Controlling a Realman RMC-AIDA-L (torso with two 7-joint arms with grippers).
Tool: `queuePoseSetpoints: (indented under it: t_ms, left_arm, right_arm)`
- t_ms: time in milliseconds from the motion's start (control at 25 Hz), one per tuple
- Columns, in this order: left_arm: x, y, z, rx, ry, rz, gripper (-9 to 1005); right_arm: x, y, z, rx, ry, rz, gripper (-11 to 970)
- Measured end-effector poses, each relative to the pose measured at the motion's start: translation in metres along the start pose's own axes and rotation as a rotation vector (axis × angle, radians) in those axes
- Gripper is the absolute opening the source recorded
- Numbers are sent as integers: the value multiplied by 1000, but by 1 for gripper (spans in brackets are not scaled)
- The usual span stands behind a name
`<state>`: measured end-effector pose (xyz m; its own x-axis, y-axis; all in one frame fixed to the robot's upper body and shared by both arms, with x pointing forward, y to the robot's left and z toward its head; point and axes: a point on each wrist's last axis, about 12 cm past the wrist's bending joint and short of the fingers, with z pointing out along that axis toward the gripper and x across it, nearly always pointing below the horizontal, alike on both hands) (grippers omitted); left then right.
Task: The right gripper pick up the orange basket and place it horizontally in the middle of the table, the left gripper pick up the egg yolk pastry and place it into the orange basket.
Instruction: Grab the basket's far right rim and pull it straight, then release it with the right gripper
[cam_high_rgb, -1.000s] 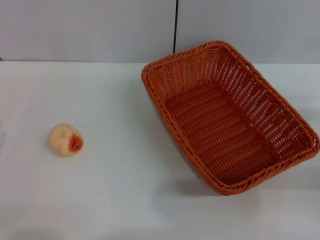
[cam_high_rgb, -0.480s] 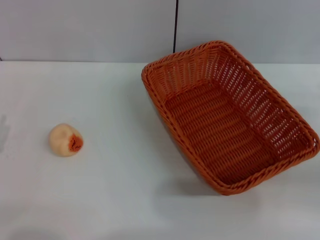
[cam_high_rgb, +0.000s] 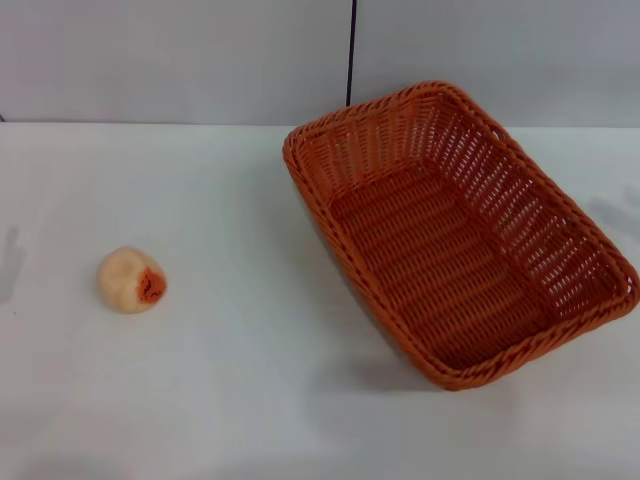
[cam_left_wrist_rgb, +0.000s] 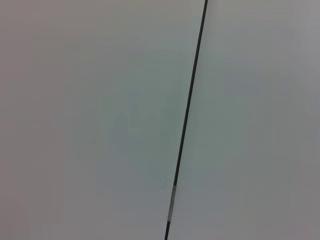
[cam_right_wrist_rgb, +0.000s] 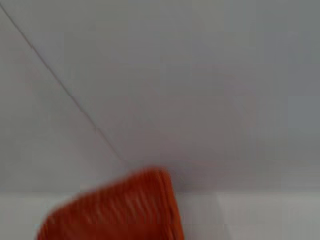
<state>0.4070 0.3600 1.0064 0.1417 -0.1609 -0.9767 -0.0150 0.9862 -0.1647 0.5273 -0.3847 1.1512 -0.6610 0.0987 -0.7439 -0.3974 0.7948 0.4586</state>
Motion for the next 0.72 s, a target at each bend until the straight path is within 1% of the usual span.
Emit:
queuePoseSetpoints:
  t_ms: [80, 200, 360, 520, 720]
  left_arm:
    - [0, -1, 0, 3, 0, -2, 798]
    - [1, -1, -2, 2, 1, -6, 795]
    - [1, -2, -5, 0, -1, -11, 793]
    - [1, -2, -9, -5, -3, -15, 790]
    - [1, -2, -12, -9, -6, -16, 786]
  right_arm:
    - [-13, 5, 3, 14, 126, 31, 630]
    - [-29, 10, 11, 12, 252, 67, 630]
    - [-41, 17, 26, 14, 343, 63, 629]
    - [-40, 20, 45, -8, 404, 70, 629]
    - [-34, 20, 71, -27, 420, 81, 630]
